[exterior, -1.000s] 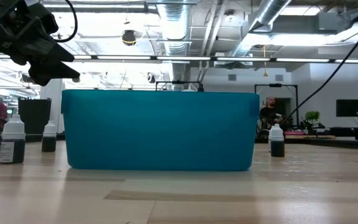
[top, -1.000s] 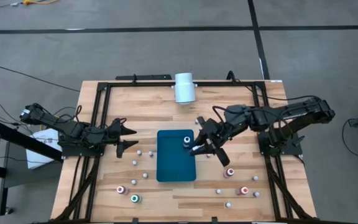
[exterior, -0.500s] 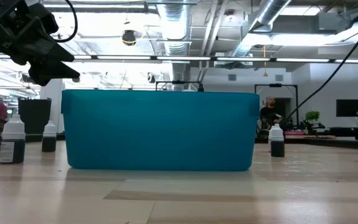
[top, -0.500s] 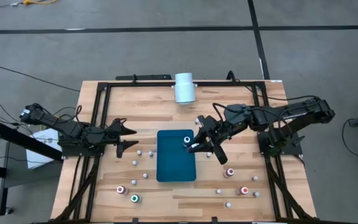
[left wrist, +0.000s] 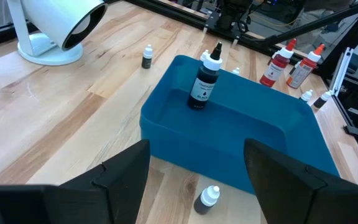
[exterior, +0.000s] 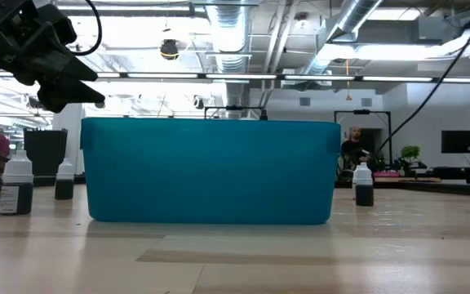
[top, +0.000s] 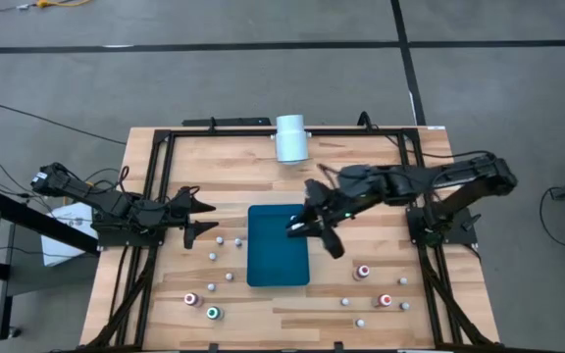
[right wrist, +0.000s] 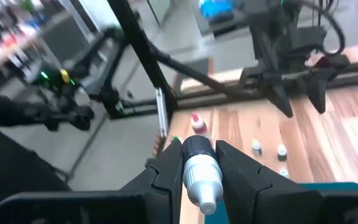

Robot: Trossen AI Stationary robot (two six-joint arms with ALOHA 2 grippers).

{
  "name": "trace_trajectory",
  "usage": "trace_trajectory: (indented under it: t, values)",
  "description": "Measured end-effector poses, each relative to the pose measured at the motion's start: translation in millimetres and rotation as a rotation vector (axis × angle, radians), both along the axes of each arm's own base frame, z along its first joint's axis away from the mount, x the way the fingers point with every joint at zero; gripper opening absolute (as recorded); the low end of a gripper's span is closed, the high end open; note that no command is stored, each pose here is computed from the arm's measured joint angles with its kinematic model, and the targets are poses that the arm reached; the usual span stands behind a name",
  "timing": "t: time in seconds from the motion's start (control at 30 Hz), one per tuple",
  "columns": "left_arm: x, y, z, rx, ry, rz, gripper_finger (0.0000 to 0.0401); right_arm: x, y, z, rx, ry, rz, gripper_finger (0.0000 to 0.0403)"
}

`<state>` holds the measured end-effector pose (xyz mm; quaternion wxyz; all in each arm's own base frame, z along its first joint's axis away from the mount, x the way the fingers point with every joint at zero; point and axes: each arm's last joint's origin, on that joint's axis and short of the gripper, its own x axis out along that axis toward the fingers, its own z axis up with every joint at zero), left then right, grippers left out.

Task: Pick & Place food coloring
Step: Put the top small purple food coloring bottle into the blue bin

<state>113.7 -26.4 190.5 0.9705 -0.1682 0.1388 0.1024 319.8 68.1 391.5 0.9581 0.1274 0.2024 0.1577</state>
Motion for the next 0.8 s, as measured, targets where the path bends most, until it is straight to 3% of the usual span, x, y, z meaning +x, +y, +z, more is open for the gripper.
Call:
trace_trajectory:
  t: [0.23,0.53,0.8]
  values:
    - [0,-1,0,-0.011,0.003,-0.023,0.0252,35,4,-5,-0.110,0.272,0.020,0.0077]
    - [0,-1,0,-0.015,0.003,-0.023,0.0252,69,4,-18,-0.152,0.462,0.014,0.0077]
    - [0,-1,-1,-0.013,0.012,-0.022,0.0252,91,2,-58,-0.212,0.687,-0.019,0.0077]
